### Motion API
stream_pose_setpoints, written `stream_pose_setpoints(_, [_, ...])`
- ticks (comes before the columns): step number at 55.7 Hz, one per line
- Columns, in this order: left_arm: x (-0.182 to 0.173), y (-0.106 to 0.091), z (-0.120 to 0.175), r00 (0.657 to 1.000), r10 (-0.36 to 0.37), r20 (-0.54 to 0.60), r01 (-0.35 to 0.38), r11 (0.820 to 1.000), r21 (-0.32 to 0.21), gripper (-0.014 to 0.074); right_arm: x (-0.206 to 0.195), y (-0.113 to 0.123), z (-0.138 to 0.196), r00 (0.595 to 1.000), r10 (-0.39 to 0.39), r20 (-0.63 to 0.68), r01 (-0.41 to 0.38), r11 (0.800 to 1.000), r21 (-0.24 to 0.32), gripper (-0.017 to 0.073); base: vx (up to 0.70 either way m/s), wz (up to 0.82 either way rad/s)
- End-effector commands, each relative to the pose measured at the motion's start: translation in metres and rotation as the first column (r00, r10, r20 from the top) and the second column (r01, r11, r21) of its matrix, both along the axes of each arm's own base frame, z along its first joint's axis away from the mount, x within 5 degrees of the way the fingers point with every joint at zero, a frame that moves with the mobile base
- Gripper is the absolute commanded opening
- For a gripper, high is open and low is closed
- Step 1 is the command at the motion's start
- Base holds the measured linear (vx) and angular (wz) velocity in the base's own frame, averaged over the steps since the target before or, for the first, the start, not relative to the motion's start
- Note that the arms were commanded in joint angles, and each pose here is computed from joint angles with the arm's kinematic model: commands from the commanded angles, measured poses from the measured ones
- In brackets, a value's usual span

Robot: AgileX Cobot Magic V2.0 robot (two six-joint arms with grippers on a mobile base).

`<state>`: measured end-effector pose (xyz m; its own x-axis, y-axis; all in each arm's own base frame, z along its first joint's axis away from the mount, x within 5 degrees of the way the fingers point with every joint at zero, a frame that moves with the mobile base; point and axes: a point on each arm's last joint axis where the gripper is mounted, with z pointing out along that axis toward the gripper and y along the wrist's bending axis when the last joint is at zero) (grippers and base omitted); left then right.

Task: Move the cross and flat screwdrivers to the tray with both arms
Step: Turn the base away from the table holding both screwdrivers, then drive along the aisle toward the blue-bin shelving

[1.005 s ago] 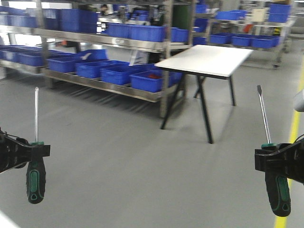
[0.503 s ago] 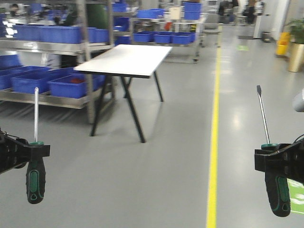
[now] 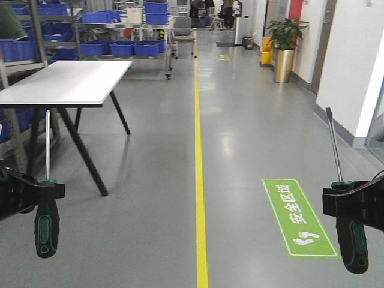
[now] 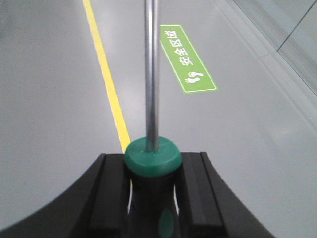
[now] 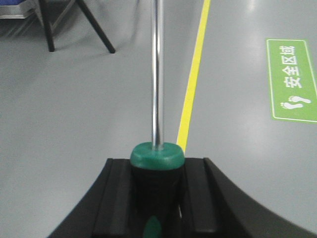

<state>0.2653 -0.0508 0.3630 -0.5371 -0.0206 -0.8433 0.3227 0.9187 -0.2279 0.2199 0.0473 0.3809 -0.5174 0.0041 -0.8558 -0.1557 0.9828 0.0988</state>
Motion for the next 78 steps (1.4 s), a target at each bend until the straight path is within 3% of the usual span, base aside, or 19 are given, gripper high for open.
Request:
stream_pose_setpoints(1, [-0.003,0.0004,0.0216,0.994,0.041,0.102,-0.036,0.998,-0.052,-0.0001,-0.0016,-0.0017,0.022,0.991,-0.006,0.135,0.003,1.0,0.023,-0.0008,0.28,-0.24])
stream_pose_setpoints(28, [-0.003,0.0004,0.0216,0.994,0.041,0.102,-0.036,0.998,-0.052,-0.0001,-0.0016,-0.0017,0.022,0.991,-0.006,0.135,0.003,1.0,0.023,-0.0008,0.35,0.06])
stream_pose_setpoints(78, [-0.0031,0.0003,0.0215,0.994,0.04,0.1,-0.035,0.998,-0.052,-0.0001,-0.0016,-0.0017,0.022,0.991,-0.006,0.136,0.003,1.0,0.022,-0.0008,0.43,0.43])
